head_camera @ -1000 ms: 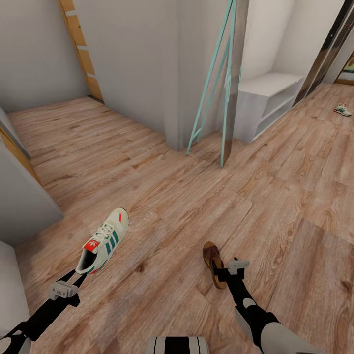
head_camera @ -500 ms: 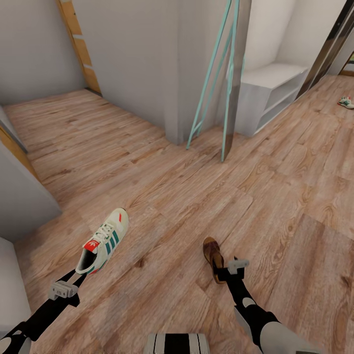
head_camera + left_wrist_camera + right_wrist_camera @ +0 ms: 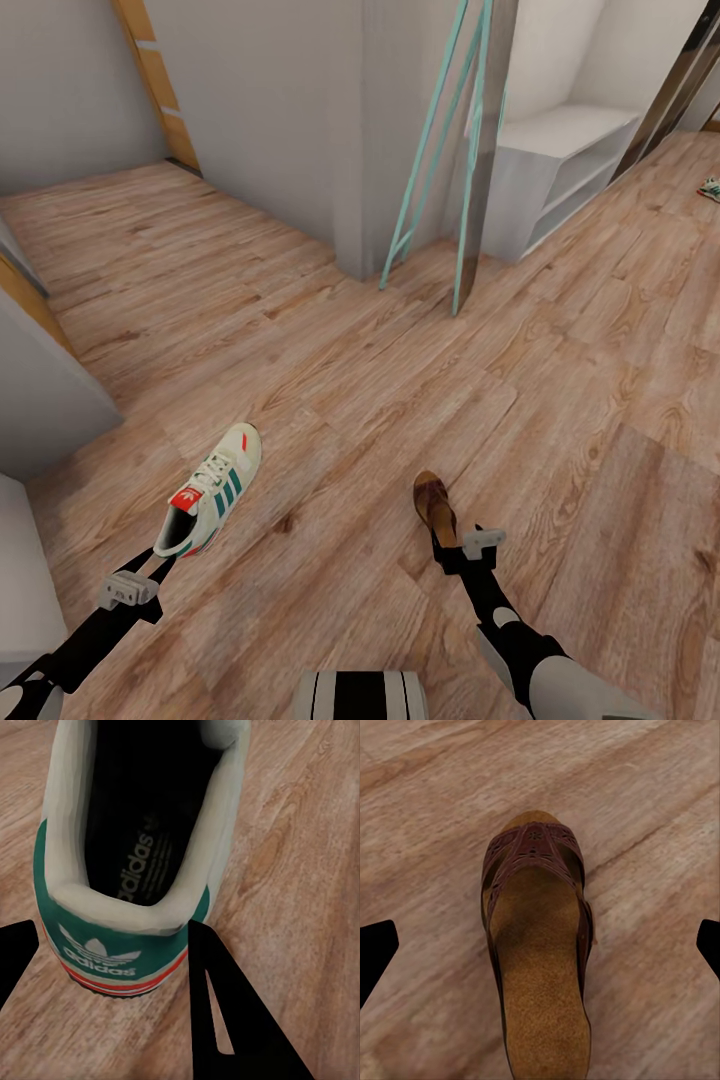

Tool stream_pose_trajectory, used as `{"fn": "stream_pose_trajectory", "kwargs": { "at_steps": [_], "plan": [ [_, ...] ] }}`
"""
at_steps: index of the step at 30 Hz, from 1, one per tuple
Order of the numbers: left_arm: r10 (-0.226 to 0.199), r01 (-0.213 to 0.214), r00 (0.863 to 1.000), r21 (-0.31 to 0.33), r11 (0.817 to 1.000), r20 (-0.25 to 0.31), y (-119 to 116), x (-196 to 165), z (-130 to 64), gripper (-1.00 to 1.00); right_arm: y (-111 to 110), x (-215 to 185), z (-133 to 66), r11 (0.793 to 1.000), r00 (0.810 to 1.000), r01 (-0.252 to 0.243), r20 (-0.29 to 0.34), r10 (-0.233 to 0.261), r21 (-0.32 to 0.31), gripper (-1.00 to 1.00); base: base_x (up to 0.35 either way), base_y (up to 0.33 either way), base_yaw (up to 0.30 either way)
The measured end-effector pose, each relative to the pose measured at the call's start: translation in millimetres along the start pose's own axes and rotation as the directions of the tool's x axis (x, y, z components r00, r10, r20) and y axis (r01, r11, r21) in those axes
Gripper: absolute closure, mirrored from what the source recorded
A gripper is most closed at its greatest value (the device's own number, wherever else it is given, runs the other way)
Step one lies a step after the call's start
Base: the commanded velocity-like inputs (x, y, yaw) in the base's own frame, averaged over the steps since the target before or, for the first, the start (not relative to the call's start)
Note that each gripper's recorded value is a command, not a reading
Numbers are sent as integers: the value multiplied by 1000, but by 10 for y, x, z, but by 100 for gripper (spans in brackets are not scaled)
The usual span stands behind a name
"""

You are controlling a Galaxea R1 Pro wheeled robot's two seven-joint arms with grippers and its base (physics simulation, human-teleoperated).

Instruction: Pick up the two gym shoes and the two sandals from the corridor floor and place them onto the hallstand (shoe rack) in the corridor, making sure they are on the rack and not on the floor. Arrange them so the two gym shoes are next to each other and the two sandals are next to each other.

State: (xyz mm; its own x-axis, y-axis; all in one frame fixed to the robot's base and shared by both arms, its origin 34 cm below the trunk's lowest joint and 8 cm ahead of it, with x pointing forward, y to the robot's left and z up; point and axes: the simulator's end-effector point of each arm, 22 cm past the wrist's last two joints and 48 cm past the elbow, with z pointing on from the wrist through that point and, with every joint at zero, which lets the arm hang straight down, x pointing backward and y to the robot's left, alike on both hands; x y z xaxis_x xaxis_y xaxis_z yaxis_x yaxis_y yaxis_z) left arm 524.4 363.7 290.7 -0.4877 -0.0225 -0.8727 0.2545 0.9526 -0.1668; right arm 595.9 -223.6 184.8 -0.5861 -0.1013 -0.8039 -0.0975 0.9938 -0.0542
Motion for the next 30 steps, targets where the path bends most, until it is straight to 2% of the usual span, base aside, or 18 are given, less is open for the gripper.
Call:
{"fn": "stream_pose_trajectory", "kwargs": {
  "at_steps": [5,13,30],
  "plan": [
    [-1,1,1000,0,1000,-1,0,2,-1,100,3,3,-1,1000,1000,1,-1,-1,-1,-100,0,0,0],
    [-9,9,999,-2,1000,-33,12,169,9,100,20,207,17,1000,999,-1,-34,1,-3,-100,0,0,0],
    [-9,9,999,-1,1000,-33,16,167,6,100,-4,241,4,1000,999,6,-41,-6,-4,-100,0,0,0]
  ]
}}
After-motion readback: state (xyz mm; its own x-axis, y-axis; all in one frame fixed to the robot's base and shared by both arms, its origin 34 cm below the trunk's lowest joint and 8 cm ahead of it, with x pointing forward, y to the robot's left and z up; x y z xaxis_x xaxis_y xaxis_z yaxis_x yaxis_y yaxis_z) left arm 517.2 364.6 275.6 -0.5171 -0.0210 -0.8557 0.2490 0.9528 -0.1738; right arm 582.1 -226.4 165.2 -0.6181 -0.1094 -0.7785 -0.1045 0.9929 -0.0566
